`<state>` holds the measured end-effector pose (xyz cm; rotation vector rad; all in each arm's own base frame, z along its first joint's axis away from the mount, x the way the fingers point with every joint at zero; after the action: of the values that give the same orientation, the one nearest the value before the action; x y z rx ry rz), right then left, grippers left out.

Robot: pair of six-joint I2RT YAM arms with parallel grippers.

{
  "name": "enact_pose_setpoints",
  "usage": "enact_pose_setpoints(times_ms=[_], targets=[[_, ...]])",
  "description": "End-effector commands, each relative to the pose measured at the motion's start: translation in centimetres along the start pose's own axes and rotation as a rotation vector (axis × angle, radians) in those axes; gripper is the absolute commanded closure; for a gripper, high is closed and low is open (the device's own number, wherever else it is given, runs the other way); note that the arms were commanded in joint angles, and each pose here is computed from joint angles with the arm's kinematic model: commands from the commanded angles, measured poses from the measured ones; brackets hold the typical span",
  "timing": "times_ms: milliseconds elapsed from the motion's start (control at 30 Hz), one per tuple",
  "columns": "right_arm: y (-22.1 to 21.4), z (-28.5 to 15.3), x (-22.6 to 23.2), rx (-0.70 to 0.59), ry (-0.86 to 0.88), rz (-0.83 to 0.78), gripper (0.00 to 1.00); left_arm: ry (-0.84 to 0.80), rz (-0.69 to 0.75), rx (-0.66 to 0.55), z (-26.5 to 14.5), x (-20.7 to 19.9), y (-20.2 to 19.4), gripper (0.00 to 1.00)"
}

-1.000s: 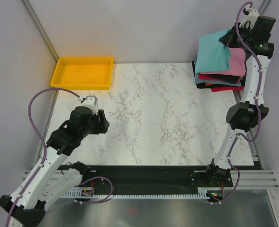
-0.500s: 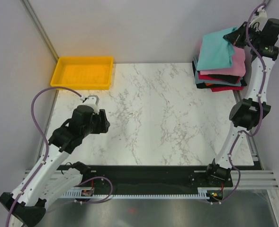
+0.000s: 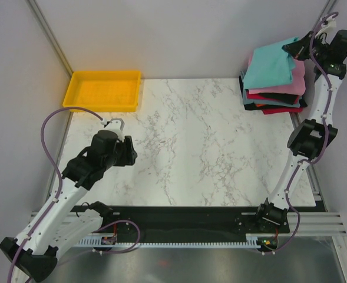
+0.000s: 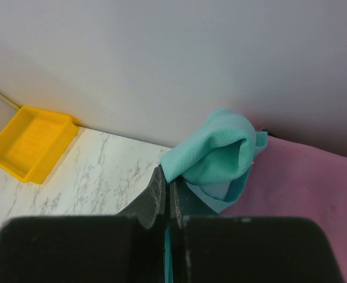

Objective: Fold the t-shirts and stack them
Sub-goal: Neatly place the folded tshirt to the corner

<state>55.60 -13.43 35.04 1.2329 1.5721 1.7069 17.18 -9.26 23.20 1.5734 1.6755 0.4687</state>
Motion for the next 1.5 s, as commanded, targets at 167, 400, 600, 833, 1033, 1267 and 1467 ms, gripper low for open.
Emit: enact_pose_setpoints(times_ms=[167, 400, 600, 833, 1033, 1267, 1467], targets=[[1.1, -1.7, -4.9, -0.096, -0.095, -0.121, 1.00, 0.013, 0.031, -0.016, 0.5, 0.1, 0.4, 0.39], [-1.9, -0.4, -8.6, -0.111, -0.115, -0.114, 1.00, 0.028, 0.027, -0.012, 0.6, 0.3, 0.4, 0.39], [-4.8, -0.1, -13.2, -0.096, -0.340, -0.149, 0.91, 0.039, 0.028, -0.003, 0.9, 0.3, 0.3, 0.39], [-0.7, -6.0, -17.0, -0.174, -0.959, -0.244, 0.80, 0.040, 0.025, -0.010, 0.7, 0.4, 0.3, 0.39], [0.4, -9.6, -18.5, -0.271, -1.199, -0.257, 0.56, 0.025, 0.018, -0.039, 0.1, 0.4, 0.5, 0.39], [-3.1, -8.3, -19.1, -0.214, -1.145, -0.179, 0.18, 0.010, 0.017, -0.056, -0.4, 0.3, 0.6, 0.39], [1.7, -12.8, -15.7, -0.272, -1.439, -0.156, 0.08, -0.011, 0.009, -0.091, -1.2, 0.3, 0.8, 0.38]])
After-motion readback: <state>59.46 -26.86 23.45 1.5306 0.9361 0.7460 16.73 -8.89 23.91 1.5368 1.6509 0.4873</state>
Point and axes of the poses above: each gripper's point midway between its finger pads, its own z axis out along the fingers, its own x axis along the line the jaws close on, y = z × x, the point moved 6 cm from there along -z, back along the fingers, and after that the axes turned 6 degrees about -z, right-handed, at the moved point
